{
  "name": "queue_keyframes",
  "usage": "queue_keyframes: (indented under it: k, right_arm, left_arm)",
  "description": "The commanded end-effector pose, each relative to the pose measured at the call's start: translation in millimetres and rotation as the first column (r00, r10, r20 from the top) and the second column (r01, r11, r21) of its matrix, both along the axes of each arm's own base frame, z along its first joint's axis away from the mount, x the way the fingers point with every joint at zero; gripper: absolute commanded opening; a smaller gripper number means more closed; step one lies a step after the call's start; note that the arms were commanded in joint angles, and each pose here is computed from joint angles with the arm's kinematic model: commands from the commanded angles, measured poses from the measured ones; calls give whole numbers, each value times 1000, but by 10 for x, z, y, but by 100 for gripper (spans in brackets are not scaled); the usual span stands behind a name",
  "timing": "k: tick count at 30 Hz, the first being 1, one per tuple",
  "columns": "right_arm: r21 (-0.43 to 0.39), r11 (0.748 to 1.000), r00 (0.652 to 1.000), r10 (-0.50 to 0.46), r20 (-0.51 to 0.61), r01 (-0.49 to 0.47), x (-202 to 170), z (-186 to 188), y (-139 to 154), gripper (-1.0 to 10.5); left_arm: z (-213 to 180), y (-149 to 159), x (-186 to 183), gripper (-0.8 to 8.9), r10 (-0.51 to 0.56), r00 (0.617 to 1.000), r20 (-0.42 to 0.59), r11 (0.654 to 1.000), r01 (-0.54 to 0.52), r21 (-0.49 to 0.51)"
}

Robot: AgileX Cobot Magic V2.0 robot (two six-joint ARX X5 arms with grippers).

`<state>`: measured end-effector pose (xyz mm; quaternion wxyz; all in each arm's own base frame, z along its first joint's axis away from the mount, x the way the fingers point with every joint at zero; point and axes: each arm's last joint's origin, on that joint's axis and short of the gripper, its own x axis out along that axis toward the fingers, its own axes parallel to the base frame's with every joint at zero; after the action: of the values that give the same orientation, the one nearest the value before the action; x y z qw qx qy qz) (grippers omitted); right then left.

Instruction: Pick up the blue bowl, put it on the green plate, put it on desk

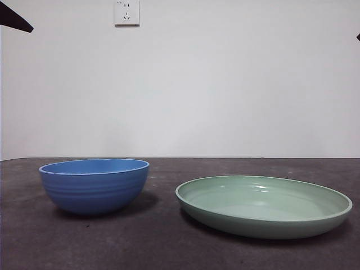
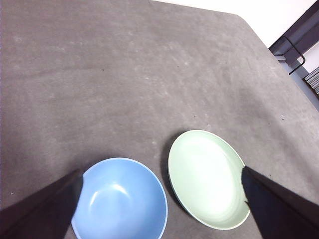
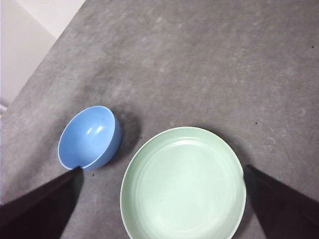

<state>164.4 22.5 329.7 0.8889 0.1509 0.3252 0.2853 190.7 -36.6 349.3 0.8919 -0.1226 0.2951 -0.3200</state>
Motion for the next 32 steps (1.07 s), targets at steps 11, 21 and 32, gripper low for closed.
queue_keyframes:
  k: [11,21,32]
  right_arm:
    - [-7,1000,1000,7,23,-7,8,46,6,547]
    - [-3,1000,1000,13,22,-13,7,46,7,547]
    - [-2,1000,1000,11,21,-11,7,47,7,547]
  left_arm:
    - [-17,-19,102,531,-30,1000,-4,999,30,26]
    - [-479,-67,457,530,-10,956,-292,997,33,73]
    - [-1124,-240,863,527,73,862,-502,971,54,233]
